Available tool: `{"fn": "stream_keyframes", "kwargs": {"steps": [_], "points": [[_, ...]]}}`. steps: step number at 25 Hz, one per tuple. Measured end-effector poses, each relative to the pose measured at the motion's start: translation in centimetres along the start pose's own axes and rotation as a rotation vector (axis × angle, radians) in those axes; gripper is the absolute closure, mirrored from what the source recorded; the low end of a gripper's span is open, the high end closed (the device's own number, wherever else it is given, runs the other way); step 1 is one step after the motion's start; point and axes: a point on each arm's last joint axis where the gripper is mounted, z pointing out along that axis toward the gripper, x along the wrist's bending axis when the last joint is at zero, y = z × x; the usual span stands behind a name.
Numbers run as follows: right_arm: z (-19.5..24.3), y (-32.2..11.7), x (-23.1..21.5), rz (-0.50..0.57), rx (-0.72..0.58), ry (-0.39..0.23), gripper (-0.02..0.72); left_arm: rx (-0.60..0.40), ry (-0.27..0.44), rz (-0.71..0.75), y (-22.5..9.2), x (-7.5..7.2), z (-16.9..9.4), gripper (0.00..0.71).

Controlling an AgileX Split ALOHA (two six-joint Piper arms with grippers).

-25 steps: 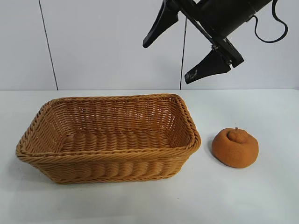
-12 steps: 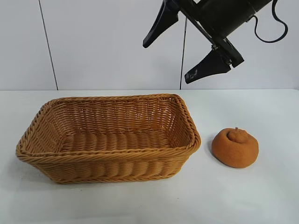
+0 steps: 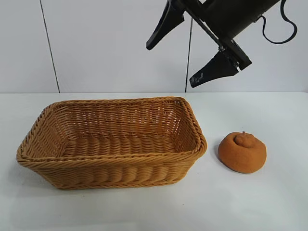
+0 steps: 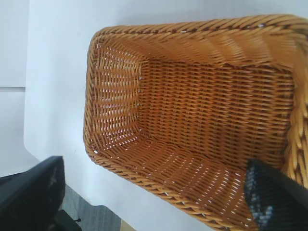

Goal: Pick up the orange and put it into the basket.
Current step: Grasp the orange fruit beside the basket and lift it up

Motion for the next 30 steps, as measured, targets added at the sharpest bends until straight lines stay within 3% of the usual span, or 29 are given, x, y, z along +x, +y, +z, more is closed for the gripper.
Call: {"fn": "stream_keyframes", "kwargs": {"steps": [4, 6, 11, 13, 20, 30], "points": [[-1.2, 0.8, 0.2, -0.052, 0.009, -0.094, 0.01, 0.001, 0.0, 0.0, 0.0, 0.0, 0.0, 0.066], [-2.0, 1.2, 0.0, -0.075, 0.015, -0.187, 0.01, 0.001, 0.0, 0.0, 0.0, 0.0, 0.0, 0.066], [-3.8, 1.3, -1.8, -0.093, 0.071, -0.485, 0.01, 0.001, 0.0, 0.0, 0.0, 0.0, 0.0, 0.066], [-4.1, 1.3, -2.5, -0.098, 0.082, -0.557, 0.01, 0.001, 0.0, 0.0, 0.0, 0.0, 0.0, 0.066], [-4.2, 2.2, -6.2, 0.014, 0.087, -0.563, 0.01, 0.001, 0.0, 0.0, 0.0, 0.0, 0.0, 0.066], [2.4, 2.1, -12.0, 0.108, 0.247, -0.545, 0.01, 0.001, 0.0, 0.0, 0.0, 0.0, 0.0, 0.066]]}}
